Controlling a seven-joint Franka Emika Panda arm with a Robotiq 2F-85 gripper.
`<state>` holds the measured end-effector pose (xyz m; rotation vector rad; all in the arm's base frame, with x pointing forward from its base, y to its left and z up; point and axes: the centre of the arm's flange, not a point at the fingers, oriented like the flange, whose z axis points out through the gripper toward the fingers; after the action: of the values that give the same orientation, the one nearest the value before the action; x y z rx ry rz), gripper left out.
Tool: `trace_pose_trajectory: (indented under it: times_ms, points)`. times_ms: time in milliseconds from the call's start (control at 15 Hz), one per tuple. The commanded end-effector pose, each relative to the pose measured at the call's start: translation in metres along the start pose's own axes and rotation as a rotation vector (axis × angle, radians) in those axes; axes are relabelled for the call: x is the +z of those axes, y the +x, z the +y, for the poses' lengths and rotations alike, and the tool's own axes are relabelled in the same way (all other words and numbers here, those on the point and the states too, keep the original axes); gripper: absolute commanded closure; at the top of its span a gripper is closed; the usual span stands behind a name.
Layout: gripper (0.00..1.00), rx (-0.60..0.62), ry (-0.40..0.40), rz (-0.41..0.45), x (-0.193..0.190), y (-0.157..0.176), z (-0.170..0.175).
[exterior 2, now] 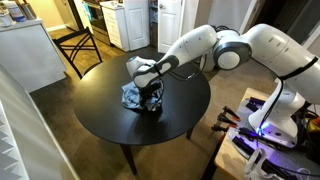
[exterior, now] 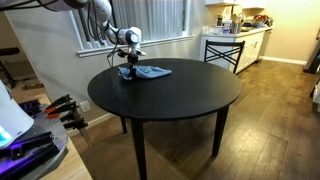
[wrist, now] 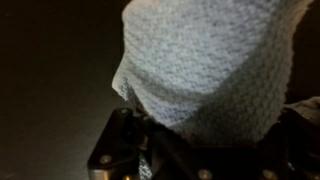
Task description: Wipe the table using the blue towel
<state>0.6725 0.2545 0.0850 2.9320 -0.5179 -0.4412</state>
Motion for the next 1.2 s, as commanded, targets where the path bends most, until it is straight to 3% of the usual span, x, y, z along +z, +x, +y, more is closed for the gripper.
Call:
trace_pose_trajectory:
  times_ms: [0, 133, 267, 533, 600, 667, 1000, 1133]
  points:
    - [0.98, -0.196, -0.020, -0.002, 0.012, -0.051, -0.061]
    - [0.98, -0.296, -0.026, 0.006, 0.005, -0.069, -0.074]
    - [0.98, -0.325, -0.024, 0.015, 0.000, -0.061, -0.067]
    - [0.98, -0.192, 0.039, 0.042, -0.016, -0.017, -0.007]
    - [0.91, -0.171, 0.056, 0.059, -0.022, -0.009, 0.007]
    - [0.72, -0.146, 0.067, 0.074, -0.026, 0.000, 0.018]
    - [0.42, -0.089, 0.124, 0.146, -0.048, 0.013, 0.052]
    - [0.29, -0.083, 0.143, 0.180, -0.040, -0.016, 0.054]
